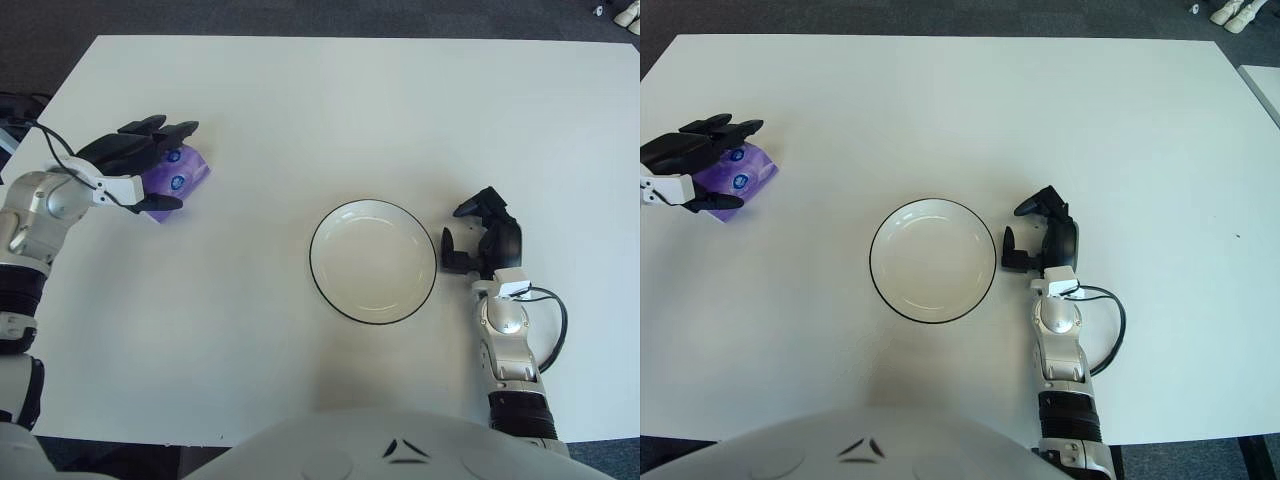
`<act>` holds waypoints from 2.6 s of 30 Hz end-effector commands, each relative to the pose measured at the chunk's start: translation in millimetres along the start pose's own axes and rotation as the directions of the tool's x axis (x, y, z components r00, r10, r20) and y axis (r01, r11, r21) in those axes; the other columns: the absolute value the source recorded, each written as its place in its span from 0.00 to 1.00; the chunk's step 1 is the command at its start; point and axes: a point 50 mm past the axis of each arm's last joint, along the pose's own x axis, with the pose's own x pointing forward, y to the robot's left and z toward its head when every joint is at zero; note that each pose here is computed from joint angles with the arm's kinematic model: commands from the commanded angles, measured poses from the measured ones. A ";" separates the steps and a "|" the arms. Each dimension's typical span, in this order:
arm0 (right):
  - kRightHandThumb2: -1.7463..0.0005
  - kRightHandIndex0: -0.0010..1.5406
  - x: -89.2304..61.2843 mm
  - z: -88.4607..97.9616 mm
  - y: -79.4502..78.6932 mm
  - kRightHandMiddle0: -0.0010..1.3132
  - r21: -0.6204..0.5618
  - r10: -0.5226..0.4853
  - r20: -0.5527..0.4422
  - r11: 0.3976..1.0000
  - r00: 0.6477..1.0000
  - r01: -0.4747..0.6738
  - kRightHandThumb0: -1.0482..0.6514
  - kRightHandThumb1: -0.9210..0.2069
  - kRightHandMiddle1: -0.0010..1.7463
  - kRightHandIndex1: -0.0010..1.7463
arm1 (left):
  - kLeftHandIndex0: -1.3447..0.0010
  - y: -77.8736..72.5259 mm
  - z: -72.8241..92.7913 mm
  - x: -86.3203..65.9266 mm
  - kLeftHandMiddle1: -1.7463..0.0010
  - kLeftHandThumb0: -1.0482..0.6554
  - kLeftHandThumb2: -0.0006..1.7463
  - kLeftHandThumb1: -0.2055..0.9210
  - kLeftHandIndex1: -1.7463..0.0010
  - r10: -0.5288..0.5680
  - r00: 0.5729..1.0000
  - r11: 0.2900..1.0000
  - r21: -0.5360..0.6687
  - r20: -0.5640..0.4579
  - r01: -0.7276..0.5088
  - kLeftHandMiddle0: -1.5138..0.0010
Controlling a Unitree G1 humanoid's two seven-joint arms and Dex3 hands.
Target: Put the tissue paper into the plate.
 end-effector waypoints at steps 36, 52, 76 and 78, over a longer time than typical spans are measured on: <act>0.06 0.59 -7.1 -16.8 -3.1 0.46 -0.008 0.014 -0.090 1.000 0.996 -0.014 0.61 0.81 1.00 0.92 | 1.00 -6.7 5.6 6.3 0.86 0.00 0.55 1.00 1.00 0.013 0.825 1.000 0.009 -0.565 -0.010 1.00; 0.05 0.58 -6.0 -15.1 -3.7 0.46 -0.007 0.030 -0.068 1.000 0.997 -0.030 0.61 0.82 1.00 0.95 | 0.99 -28.6 15.4 22.4 0.81 0.00 0.59 1.00 0.99 -0.043 0.820 0.998 -0.055 -0.571 0.014 1.00; 0.05 0.57 -3.9 -17.1 -4.2 0.45 0.010 0.038 -0.068 0.999 0.997 -0.038 0.61 0.80 1.00 0.97 | 1.00 -34.8 68.9 2.8 0.84 0.00 0.59 1.00 0.99 -0.054 0.854 0.990 -0.140 -0.518 -0.022 1.00; 0.05 0.57 -3.5 -17.7 -3.8 0.45 0.010 0.039 -0.071 0.999 0.997 -0.039 0.61 0.80 1.00 0.96 | 1.00 -34.4 68.8 1.3 0.83 0.00 0.60 1.00 0.99 -0.056 0.852 0.990 -0.141 -0.521 -0.021 1.00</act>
